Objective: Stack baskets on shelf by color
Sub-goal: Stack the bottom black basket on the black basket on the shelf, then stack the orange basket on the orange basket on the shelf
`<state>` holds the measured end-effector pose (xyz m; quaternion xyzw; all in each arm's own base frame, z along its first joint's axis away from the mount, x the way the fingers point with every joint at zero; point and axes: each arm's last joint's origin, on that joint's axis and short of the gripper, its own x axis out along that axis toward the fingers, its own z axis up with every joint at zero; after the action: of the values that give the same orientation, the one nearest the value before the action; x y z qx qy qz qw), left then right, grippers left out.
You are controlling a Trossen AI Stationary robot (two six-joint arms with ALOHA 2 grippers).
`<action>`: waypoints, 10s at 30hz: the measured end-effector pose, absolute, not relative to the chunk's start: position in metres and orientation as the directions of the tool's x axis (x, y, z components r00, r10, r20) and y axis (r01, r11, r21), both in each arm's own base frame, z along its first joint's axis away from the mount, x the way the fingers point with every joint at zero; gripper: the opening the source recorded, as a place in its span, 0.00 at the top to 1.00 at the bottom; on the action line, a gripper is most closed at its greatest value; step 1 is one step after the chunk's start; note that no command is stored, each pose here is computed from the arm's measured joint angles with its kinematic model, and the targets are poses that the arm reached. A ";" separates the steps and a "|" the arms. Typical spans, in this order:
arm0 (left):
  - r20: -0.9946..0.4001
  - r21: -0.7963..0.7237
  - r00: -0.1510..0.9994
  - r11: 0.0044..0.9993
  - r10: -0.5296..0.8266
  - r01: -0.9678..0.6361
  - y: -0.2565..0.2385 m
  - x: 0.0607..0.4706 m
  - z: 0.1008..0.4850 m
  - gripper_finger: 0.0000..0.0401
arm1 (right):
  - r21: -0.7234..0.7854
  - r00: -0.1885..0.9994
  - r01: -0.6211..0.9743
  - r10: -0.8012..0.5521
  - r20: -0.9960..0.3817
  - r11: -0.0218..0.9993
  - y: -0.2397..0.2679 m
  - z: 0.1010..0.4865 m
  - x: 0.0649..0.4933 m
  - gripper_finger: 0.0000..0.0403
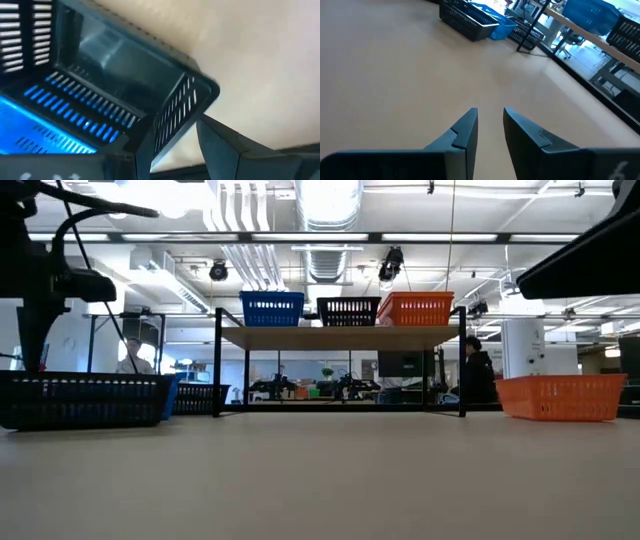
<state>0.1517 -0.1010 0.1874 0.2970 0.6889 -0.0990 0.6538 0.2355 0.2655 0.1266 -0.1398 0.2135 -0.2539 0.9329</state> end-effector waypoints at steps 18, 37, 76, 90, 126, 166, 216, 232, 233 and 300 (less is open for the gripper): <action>-0.969 0.247 0.148 0.794 0.198 0.556 -0.139 0.218 0.189 0.99 | -0.377 0.779 0.412 -0.535 -0.328 0.830 0.265 0.126 0.235 0.80; -0.659 0.409 0.715 0.909 0.233 0.081 -0.048 0.339 0.413 1.00 | -0.293 0.777 0.456 -0.537 -0.330 0.840 0.266 0.118 0.236 0.83; -0.740 0.361 0.580 0.928 0.342 -0.087 0.125 0.407 0.365 0.95 | -0.187 0.766 0.520 -0.552 -0.330 0.833 0.270 0.078 0.239 0.85; -0.734 0.367 0.586 0.926 0.344 -0.085 0.121 0.393 0.382 0.72 | -0.186 0.766 0.520 -0.552 -0.331 0.834 0.270 0.078 0.239 0.85; -0.747 0.524 0.532 0.845 0.399 0.101 0.099 0.408 0.361 0.97 | -0.173 0.768 0.521 -0.548 -0.331 0.836 0.271 0.078 0.240 0.85; -0.824 0.291 0.511 0.957 0.246 0.008 0.127 0.393 0.343 0.97 | -0.178 0.770 0.516 -0.545 -0.330 0.838 0.271 0.078 0.240 0.86; -0.666 0.230 0.710 0.968 0.230 -0.098 0.041 0.295 0.369 0.68 | -0.199 0.601 0.598 -0.599 -0.529 0.776 0.248 0.145 0.201 0.86; -0.212 -0.037 0.959 0.982 -0.189 0.186 -0.080 0.226 0.231 0.68 | -0.335 0.063 0.529 -0.430 -0.901 0.779 0.068 0.249 0.214 0.83; -0.193 -0.039 0.961 0.980 -0.198 0.194 -0.083 0.224 0.229 0.68 | -0.306 0.044 0.536 -0.388 -0.921 0.787 0.058 0.249 0.209 0.80; -0.164 -0.030 0.966 0.980 -0.201 0.198 -0.096 0.231 0.215 0.68 | -0.622 0.403 0.173 -0.632 -0.662 0.763 -0.054 0.393 0.287 0.98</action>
<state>0.2311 -0.0962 0.2149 -0.0068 0.0835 -0.1007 0.9914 0.2870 -0.0540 0.3930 -0.2359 0.4856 -0.2504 0.8036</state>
